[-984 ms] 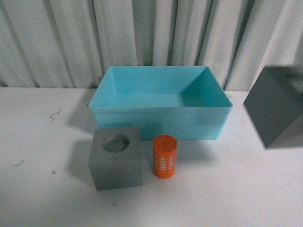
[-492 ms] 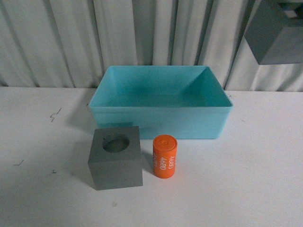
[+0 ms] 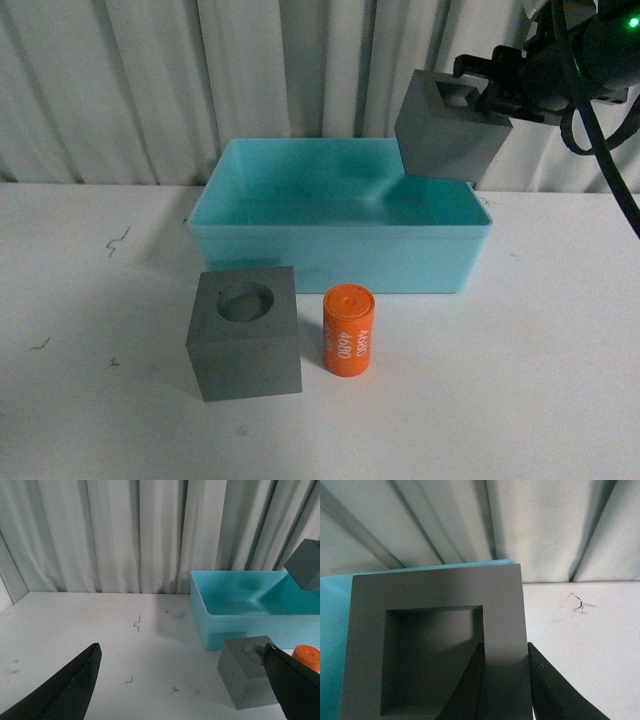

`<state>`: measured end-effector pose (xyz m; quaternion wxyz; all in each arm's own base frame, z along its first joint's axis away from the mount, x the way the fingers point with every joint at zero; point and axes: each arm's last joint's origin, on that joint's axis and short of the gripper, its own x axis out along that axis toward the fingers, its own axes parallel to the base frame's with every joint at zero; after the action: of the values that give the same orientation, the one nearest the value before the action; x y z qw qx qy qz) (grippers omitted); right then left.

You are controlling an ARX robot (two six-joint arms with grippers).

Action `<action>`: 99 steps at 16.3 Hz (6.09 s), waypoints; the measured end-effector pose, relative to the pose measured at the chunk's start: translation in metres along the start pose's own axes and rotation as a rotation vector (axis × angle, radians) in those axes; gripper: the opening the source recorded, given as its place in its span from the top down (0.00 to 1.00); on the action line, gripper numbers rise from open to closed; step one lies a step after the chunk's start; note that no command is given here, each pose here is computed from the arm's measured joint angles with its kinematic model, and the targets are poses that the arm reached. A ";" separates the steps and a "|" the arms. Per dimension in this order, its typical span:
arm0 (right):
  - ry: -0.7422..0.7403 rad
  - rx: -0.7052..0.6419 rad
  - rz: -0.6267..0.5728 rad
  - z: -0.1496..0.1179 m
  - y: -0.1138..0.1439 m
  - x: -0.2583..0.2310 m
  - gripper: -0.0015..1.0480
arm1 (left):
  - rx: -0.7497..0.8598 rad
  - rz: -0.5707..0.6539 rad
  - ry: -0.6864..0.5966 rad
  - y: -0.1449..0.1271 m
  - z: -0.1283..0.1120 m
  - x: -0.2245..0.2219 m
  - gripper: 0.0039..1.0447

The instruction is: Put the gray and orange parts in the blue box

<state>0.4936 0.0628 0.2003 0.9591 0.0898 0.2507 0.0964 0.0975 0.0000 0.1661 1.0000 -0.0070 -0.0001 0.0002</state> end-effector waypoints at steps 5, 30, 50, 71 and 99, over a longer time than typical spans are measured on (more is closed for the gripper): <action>-0.033 0.040 -0.008 0.007 0.004 0.007 0.82 | 0.000 0.000 0.000 0.000 0.000 0.000 0.06; 0.001 0.136 -0.002 -0.009 0.026 0.036 0.27 | 0.000 0.000 0.000 0.000 0.000 0.000 0.06; -0.508 -0.175 -0.192 -0.151 -0.036 -0.279 0.77 | 0.000 0.000 0.000 0.000 0.000 0.000 0.06; -0.526 -0.181 -0.194 -0.203 -0.015 -0.320 0.98 | 0.000 0.000 0.000 0.000 0.000 0.000 0.06; -0.513 -0.180 -0.195 -0.218 -0.013 -0.338 0.06 | 0.000 0.000 0.000 0.000 0.000 0.000 0.06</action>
<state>0.0972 0.0000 0.1670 1.0000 0.0012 -0.0024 -0.0002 0.0975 0.0000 0.1662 1.0000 -0.0070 -0.0003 0.0002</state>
